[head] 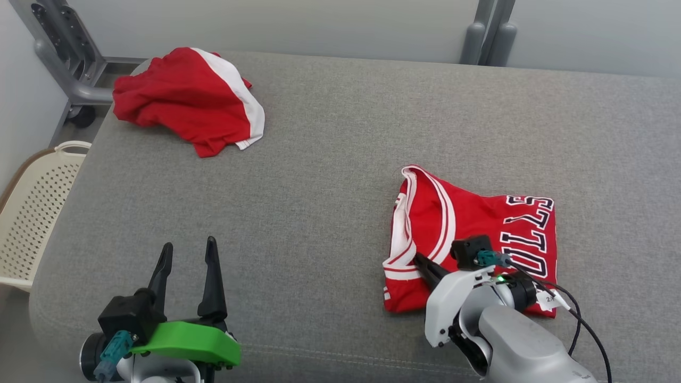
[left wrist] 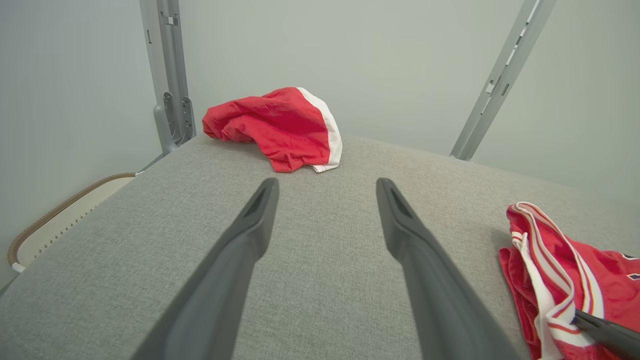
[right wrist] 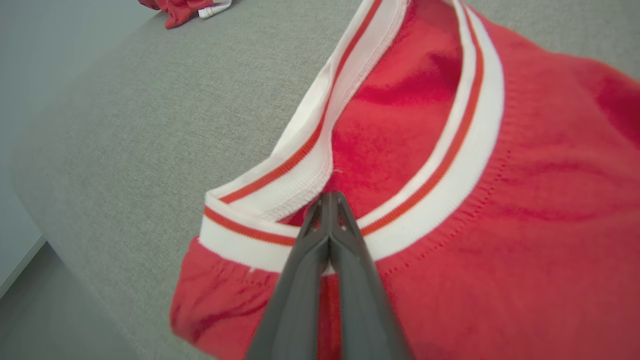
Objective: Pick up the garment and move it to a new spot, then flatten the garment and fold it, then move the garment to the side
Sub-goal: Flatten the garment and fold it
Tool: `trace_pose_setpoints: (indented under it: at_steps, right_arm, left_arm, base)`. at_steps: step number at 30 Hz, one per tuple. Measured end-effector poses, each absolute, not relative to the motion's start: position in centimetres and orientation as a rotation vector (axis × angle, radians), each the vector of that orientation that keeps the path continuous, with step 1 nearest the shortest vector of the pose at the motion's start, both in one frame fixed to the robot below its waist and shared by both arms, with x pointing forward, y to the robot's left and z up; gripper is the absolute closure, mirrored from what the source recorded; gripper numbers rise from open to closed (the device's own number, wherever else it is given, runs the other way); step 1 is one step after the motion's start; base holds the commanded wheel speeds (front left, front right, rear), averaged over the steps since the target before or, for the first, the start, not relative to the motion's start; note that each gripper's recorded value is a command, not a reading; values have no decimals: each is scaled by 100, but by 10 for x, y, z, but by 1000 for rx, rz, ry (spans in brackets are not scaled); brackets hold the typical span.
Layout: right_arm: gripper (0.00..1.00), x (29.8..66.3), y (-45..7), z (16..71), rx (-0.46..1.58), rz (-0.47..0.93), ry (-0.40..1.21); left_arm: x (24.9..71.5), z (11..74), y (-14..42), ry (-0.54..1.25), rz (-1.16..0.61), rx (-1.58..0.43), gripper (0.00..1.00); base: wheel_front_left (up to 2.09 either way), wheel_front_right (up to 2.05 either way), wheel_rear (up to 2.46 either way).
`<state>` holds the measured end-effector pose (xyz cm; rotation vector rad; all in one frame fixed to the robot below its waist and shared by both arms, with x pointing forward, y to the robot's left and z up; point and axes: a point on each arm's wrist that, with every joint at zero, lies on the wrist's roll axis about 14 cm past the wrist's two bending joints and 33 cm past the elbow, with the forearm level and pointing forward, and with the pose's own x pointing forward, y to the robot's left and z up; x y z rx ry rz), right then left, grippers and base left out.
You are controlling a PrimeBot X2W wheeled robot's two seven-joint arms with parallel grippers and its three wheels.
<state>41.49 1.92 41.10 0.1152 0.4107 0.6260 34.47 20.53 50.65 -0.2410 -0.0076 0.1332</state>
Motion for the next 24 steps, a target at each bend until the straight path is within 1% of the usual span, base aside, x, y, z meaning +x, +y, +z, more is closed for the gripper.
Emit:
trace_pose_setpoints:
  at_steps: [4,12,16,21,22,23,24]
  right_arm:
    - [100,410,22,415,95,652,393]
    - [100,432,17,466,131,627,234]
    - [100,446,-7,492,147,562,153]
    - [100,456,-62,504,125,442,99]
    - [96,455,-72,502,124,418,101]
    - [80,454,-82,501,122,396,99]
    - [80,454,-91,502,117,376,95]
  left_arm:
    - [346,507,201,-6,119,-246,0]
    - [351,510,189,-13,81,-249,0]
    - [353,511,179,-15,55,-255,0]
    - [356,514,167,-22,18,-260,0]
    - [356,515,165,-22,10,-260,0]
    - [357,516,162,-25,1,-261,0]
    - [358,517,159,-28,-5,-261,0]
  base:
    - [0,0,0]
    - [0,0,0]
    - [0,0,0]
    - [0,0,0]
    - [0,0,0]
    - [0,0,0]
    - [0,0,0]
